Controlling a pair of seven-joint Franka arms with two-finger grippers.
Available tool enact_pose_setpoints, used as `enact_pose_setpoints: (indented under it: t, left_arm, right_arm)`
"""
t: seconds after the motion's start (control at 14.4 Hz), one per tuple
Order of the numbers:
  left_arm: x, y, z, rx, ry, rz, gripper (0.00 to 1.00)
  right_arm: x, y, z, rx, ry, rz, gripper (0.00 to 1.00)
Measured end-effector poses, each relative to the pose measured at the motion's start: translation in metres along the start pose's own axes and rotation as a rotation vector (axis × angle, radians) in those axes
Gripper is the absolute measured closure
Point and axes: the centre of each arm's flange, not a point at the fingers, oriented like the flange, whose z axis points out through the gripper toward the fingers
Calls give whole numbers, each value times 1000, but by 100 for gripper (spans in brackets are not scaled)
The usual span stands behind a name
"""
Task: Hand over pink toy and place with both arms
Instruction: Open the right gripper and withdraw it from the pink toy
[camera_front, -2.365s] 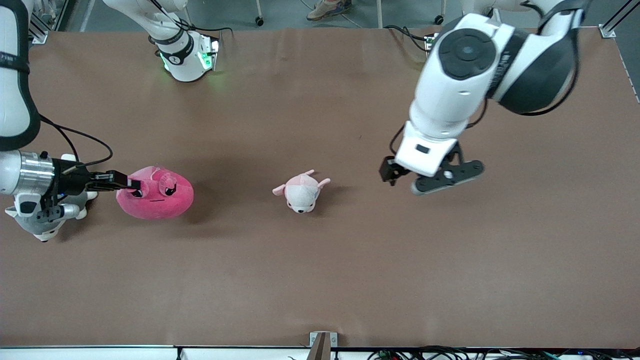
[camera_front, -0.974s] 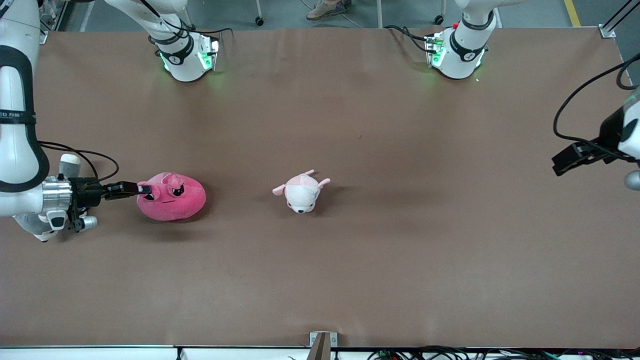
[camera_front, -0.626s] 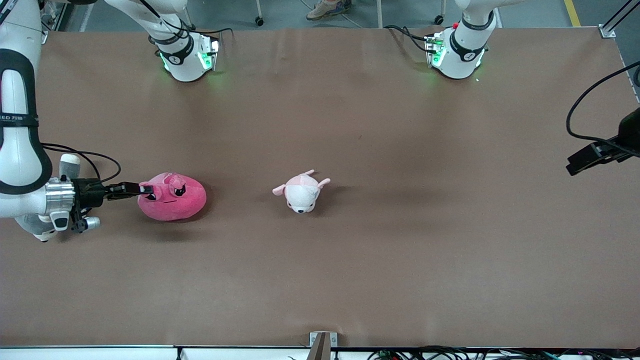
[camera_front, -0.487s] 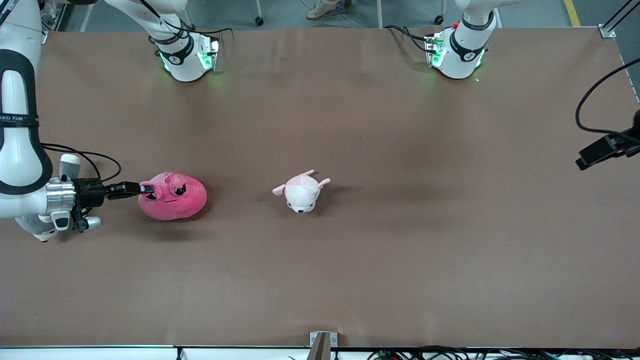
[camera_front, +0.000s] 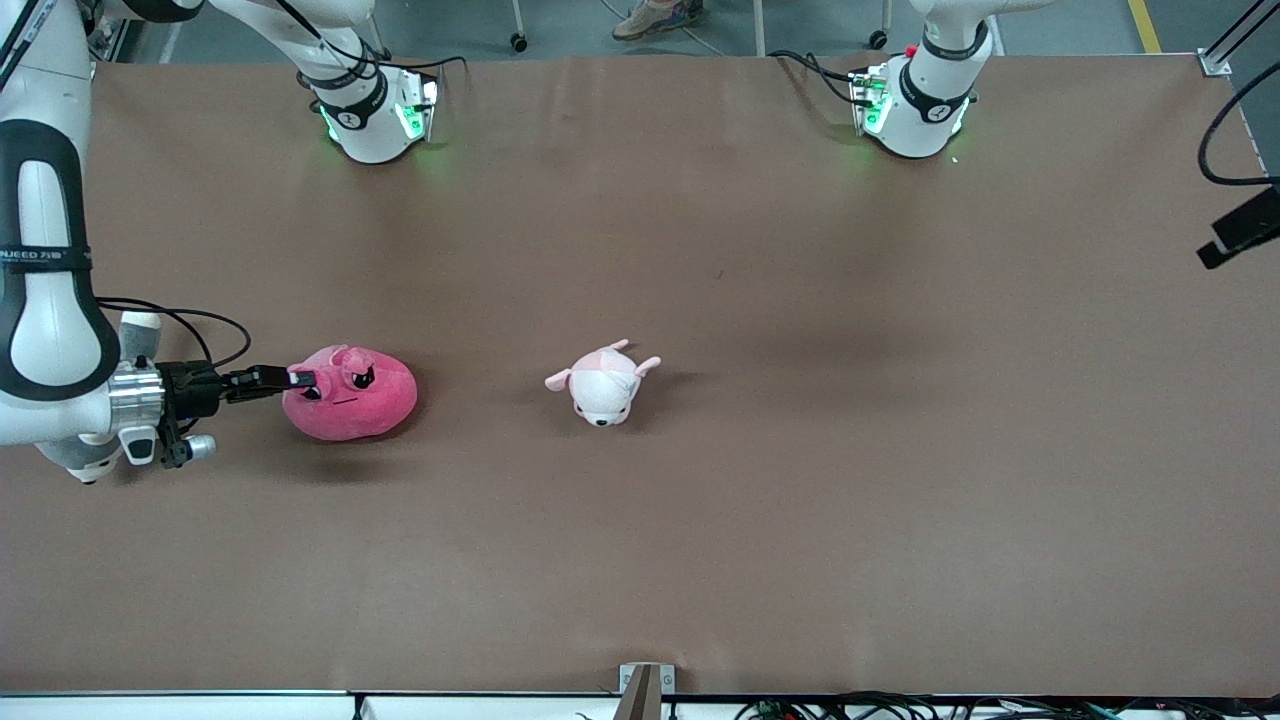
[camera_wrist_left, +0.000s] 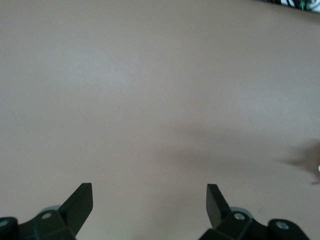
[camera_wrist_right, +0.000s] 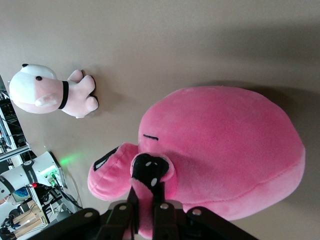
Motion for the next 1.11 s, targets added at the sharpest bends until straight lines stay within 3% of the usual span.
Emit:
enact_pose_setpoints:
  t: [0.28, 0.56, 0.83, 1.11]
  left_arm:
    - [-21, 43, 15, 3, -18, 82, 0]
    - [-32, 62, 20, 2, -18, 121, 0]
    - [-42, 81, 23, 3, -26, 159, 0]
    - [-42, 79, 26, 5, -34, 157, 0]
  right_arm:
    - [8, -14, -34, -36, 56, 7, 39]
    - [4, -28, -85, -130, 85, -20, 1]
    - [-11, -76, -136, -274, 109, 51, 0]
    - [-38, -167, -167, -493, 183, 155, 0]
